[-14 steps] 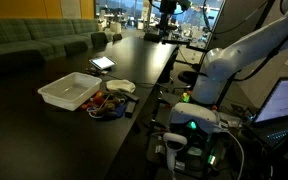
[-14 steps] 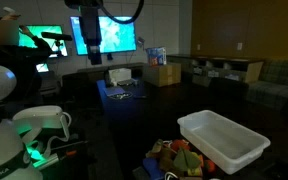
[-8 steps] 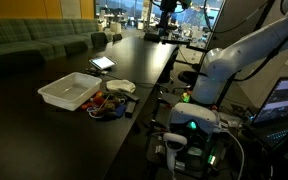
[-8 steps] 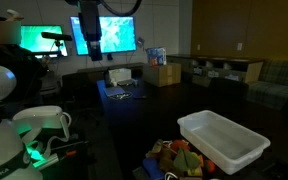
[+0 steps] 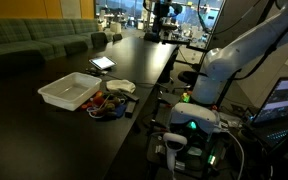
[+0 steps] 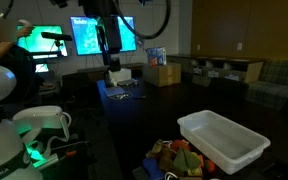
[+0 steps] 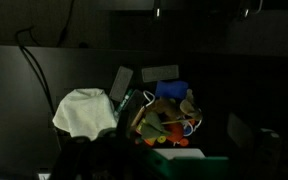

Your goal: Use the towel to push the items that are on the table to the left

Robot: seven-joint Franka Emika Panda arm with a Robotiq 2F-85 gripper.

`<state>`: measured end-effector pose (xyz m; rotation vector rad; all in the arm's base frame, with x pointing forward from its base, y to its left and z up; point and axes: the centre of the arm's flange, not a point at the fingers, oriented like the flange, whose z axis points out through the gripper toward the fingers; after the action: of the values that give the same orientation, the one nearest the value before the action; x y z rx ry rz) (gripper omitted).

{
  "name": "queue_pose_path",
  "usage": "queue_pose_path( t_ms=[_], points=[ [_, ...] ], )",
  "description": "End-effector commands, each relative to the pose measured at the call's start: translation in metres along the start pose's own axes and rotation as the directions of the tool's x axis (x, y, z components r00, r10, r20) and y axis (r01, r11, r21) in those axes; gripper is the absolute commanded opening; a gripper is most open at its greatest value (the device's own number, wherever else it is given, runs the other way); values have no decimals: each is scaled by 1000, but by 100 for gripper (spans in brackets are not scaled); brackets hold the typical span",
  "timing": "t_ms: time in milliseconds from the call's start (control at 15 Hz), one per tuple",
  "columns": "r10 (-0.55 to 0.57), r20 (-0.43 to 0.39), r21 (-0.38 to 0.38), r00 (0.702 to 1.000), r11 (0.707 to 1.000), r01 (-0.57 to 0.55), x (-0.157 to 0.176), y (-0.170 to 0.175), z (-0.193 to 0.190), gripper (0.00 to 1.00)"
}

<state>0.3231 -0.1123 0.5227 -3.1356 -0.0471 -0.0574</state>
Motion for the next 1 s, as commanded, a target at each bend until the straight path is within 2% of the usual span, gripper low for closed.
queue_pose_path(
  t_ms=[0,467,933],
  points=[
    [-15,-28,-32,1000,999,14,44,18,31,100],
    [-83,-53,-105,995,991,77,110,48,141,100],
    [-107,-119,-132,987,987,91,139,89,238,100]
  ],
)
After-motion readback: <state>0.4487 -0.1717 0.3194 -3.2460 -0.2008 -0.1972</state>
